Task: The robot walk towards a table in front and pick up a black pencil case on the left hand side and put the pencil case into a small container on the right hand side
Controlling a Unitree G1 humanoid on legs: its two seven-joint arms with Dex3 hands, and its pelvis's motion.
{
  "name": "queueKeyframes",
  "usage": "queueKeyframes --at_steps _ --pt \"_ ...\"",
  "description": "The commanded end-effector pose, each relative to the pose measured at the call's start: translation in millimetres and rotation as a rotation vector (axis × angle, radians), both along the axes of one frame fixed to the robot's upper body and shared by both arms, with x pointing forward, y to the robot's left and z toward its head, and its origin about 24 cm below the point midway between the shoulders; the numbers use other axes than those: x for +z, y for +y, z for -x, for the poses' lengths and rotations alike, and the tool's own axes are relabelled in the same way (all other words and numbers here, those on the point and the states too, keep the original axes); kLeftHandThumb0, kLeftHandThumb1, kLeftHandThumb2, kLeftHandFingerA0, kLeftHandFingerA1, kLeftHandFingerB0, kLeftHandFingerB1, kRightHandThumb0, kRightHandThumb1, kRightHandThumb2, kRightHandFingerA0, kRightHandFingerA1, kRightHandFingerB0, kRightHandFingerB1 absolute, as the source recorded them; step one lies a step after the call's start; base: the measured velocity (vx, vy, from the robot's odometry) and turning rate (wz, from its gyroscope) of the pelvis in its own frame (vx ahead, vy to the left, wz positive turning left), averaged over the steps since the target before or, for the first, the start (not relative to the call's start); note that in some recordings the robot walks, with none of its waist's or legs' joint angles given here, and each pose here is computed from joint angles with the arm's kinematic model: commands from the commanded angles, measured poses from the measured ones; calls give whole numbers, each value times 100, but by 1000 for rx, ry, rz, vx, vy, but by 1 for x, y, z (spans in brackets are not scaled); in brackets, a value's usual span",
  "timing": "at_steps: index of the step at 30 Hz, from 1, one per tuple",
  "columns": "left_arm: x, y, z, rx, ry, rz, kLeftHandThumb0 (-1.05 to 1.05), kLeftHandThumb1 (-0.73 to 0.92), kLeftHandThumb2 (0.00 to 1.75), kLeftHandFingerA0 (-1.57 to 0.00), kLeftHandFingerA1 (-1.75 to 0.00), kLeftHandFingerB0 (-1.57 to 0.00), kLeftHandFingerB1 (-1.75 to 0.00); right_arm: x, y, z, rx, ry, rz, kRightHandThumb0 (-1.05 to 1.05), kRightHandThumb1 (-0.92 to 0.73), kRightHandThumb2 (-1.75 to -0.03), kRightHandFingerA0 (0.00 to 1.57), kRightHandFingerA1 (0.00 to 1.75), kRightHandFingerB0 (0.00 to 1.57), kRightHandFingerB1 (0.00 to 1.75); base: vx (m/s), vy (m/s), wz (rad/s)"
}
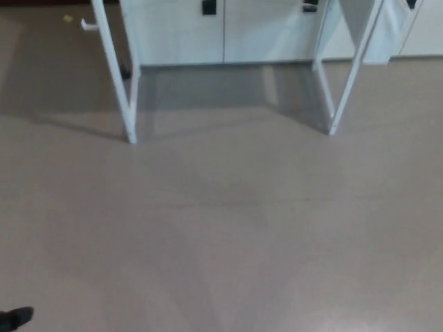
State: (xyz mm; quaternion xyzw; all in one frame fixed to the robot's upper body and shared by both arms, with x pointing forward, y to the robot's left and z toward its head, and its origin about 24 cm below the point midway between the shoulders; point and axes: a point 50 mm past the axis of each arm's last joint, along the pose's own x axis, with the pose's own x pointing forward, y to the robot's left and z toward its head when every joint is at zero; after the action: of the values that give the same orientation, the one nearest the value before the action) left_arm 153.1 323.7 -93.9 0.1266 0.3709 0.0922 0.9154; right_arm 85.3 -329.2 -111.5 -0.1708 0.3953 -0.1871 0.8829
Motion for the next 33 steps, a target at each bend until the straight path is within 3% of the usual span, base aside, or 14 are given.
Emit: queueKeyframes --at_steps 1,3,4,7,8,10,11,12,22,23,25,27,30,33 --pt "0 5 4 12 10 -10 -18 46 58 -50 -46 -38 -40 2 -5 3 -9 -4 4 -35 -59 -57 63 48 41 38 477 206 -7" --pt "1 5 4 0 7 -21 -19 46 58 -52 -47 -39 -40 2 -4 4 -10 -1 8 -37 -58 -57 64 48 41 38 381 175 5" --pt "1 5 4 1 7 -20 -18 46 57 -51 -47 -39 -40 2 -4 4 -12 0 7 -44 -47 -76 58 58 34 48 278 119 5" --pt "1 6 4 -3 20 -34 -18 47 58 -52 -46 -39 -40 1 -4 5 -13 4 11 -45 -47 -75 61 60 36 48 308 75 6" --pt "1 6 5 -13 25 -49 -21 46 58 -52 -46 -39 -40 1 -4 6 -15 5 13 -37 -57 -57 66 48 41 38 328 28 6" --pt "0 5 6 -18 30 -51 -22 46 59 -53 -47 -39 -40 1 -5 8 -29 3 4 -43 -46 -74 59 58 36 48 304 -51 12" --pt "-1 5 8 -6 26 -28 -19 47 58 -52 -47 -38 -40 1 -5 9 -22 7 10 -36 -57 -56 67 48 42 38 383 -68 12" --pt "-1 6 10 -10 34 -33 -21 46 58 -51 -47 -38 -40 0 -4 11 -21 15 9 -45 -47 -75 63 60 36 48 434 -130 19" --pt "-6 7 23 -24 76 -39 -21 47 59 -49 -45 -36 -38 -5 -1 34 -51 54 -4 -43 -46 -74 61 59 36 48 431 -28 13" --pt "-6 7 25 -25 82 -38 -20 46 58 -53 -47 -35 -39 -5 -1 37 -46 55 -5 -35 -58 -57 65 48 41 39 404 19 -21" --pt "-8 7 28 -17 88 -23 -13 51 55 -56 -45 -37 -36 -6 0 43 -53 63 -7 -35 -57 -57 66 50 42 39 394 72 -21" --pt "-8 8 30 -22 96 -24 -14 51 55 -55 -44 -36 -35 -7 1 46 -61 67 -16 -43 -46 -75 61 60 36 49 454 169 -21" --pt "-7 9 30 -28 104 -36 -22 45 59 -52 -46 -34 -39 -8 2 46 -50 77 -3 -43 -46 -75 61 60 37 49 582 35 -29" --pt "-9 7 32 -37 109 -43 -21 46 59 -52 -47 -35 -39 -8 0 49 -66 87 -17 -33 -58 -58 66 50 41 39 461 58 -2"
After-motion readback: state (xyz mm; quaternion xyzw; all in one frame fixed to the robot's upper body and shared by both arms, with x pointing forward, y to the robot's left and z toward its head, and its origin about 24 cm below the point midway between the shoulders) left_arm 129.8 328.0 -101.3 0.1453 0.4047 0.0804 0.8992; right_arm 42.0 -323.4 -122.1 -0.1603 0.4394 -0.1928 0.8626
